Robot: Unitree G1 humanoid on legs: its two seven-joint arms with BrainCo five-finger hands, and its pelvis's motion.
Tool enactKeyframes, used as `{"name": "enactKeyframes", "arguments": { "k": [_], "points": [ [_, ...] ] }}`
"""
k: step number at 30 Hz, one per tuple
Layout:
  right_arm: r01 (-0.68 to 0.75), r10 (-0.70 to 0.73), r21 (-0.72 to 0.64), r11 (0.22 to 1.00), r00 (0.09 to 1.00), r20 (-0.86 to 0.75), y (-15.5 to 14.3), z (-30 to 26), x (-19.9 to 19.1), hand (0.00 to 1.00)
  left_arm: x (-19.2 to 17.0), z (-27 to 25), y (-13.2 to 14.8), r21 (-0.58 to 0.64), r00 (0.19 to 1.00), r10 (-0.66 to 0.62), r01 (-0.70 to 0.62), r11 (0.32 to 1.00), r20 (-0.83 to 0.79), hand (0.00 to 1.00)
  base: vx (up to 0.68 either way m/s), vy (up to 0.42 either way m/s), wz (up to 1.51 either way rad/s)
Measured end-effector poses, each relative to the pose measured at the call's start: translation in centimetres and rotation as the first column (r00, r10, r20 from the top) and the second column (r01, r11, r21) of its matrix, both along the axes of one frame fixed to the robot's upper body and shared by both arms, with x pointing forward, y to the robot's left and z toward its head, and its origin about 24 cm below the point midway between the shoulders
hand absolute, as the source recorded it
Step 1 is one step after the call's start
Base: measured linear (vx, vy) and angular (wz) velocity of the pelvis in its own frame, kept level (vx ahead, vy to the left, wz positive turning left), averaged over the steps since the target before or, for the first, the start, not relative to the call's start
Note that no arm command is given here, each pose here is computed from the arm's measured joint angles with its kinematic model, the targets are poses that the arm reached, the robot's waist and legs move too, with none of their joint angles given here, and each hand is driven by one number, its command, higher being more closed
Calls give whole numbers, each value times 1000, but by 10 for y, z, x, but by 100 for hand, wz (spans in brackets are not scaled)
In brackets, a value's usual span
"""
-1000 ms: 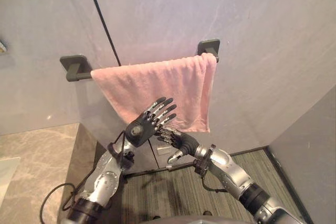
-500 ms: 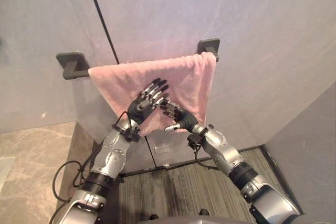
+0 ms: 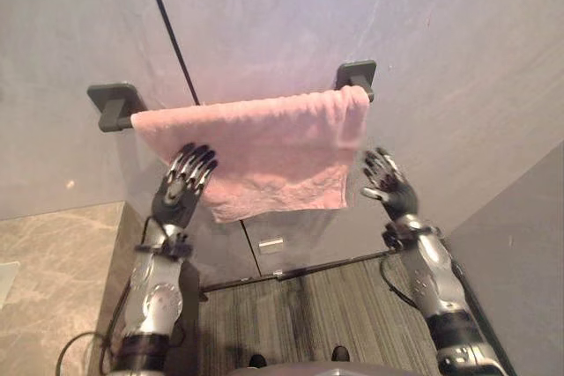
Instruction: Organize washtable
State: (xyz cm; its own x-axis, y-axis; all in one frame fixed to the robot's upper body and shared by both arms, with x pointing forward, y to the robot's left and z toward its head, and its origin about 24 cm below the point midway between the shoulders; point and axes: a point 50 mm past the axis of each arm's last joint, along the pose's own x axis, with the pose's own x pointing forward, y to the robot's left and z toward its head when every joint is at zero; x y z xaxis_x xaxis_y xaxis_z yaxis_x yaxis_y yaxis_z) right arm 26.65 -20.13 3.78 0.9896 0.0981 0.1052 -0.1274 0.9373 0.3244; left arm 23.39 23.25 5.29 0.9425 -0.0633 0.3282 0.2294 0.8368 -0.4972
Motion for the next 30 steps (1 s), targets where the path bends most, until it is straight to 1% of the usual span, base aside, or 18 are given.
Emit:
{"name": "enactKeyframes", "arguments": {
  "k": [2, 3, 6, 7, 9, 10, 11, 13, 14, 16, 18, 20, 21, 23, 24, 26, 29, 30],
  "points": [
    [69, -69, 3, 998, 997, -37, -16, -10, -13, 0, -12, -13, 4, -19, 998, 39, -40, 999, -48, 0, -36, 7, 1],
    [85, -85, 4, 996, 995, -47, -20, -13, -16, 0, -15, -18, 4, -24, 997, 47, -48, 999, -66, 0, 0, 0, 0],
    [168, -166, 15, 986, 981, -99, -34, -26, -32, 0, -32, -51, 10, -31, 972, 101, -110, 993, -210, 0, 0, 0, 0],
    [214, -209, 31, 976, 971, -116, -39, -32, -38, 0, -39, -64, 14, -35, 953, 135, -150, 988, -270, 0, 0, 0, 0],
    [310, -295, 50, 949, 935, -197, -48, -51, -55, 0, -60, -94, 22, -53, 889, 208, -250, 967, -408, 0, 27, -4, 1],
    [346, -323, 49, 937, 912, -253, -52, -64, -67, 0, -73, -108, 25, -22, 844, 238, -283, 959, -480, 0, 56, -7, 4],
    [359, -333, 45, 932, 900, -282, -54, -70, -72, 0, -79, -115, 26, -11, 822, 245, -292, 956, -515, 0, 63, -6, 1],
    [396, -351, 36, 918, 850, -393, -54, -94, -90, 0, -105, -140, 29, 21, 719, 272, -338, 941, -639, 0, 54, -4, -3],
    [407, -355, 39, 913, 837, -416, -53, -100, -94, 0, -110, -146, 28, 29, 695, 274, -342, 939, -665, 0, 42, -4, -1],
    [450, -368, 42, 892, 777, -511, -51, -120, -109, 0, -128, -164, 25, 46, 605, 268, -356, 933, -749, 0, 0, 0, 0],
    [480, -375, 31, 877, 723, -580, -50, -135, -121, 0, -138, -174, 22, 65, 544, 261, -352, 934, -797, 0, 0, 0, 0],
    [542, -384, 2, 840, 597, -704, -47, -161, -145, 0, -151, -190, 14, 92, 438, 245, -342, 935, -865, 0, 0, 0, 0],
    [551, -381, -12, 834, 560, -736, -46, -168, -153, 0, -156, -194, 11, 99, 405, 243, -345, 934, -882, 0, 0, 0, 0],
    [543, -342, -61, 838, 435, -833, -37, -187, -176, 0, -170, -205, 1, 125, 300, 241, -360, 925, -923, 0, -38, 10, -7],
    [527, -327, -81, 846, 393, -859, -33, -192, -185, 0, -174, -208, -2, 141, 262, 245, -359, 922, -934, 0, -60, 13, -9],
    [503, -303, -134, 854, 272, -913, -26, -202, -208, 0, -179, -214, -12, 190, 161, 256, -340, 921, -953, 0, -74, 14, -5],
    [520, -329, -189, 833, 190, -925, -25, -205, -218, 0, -182, -217, -19, 222, 91, 269, -353, 909, -959, 0, -77, 15, -3],
    [524, -335, -198, 828, 181, -925, -26, -205, -219, 0, -182, -218, -21, 231, 77, 275, -357, 905, -958, 0, -57, 8, 0]
  ]
}}
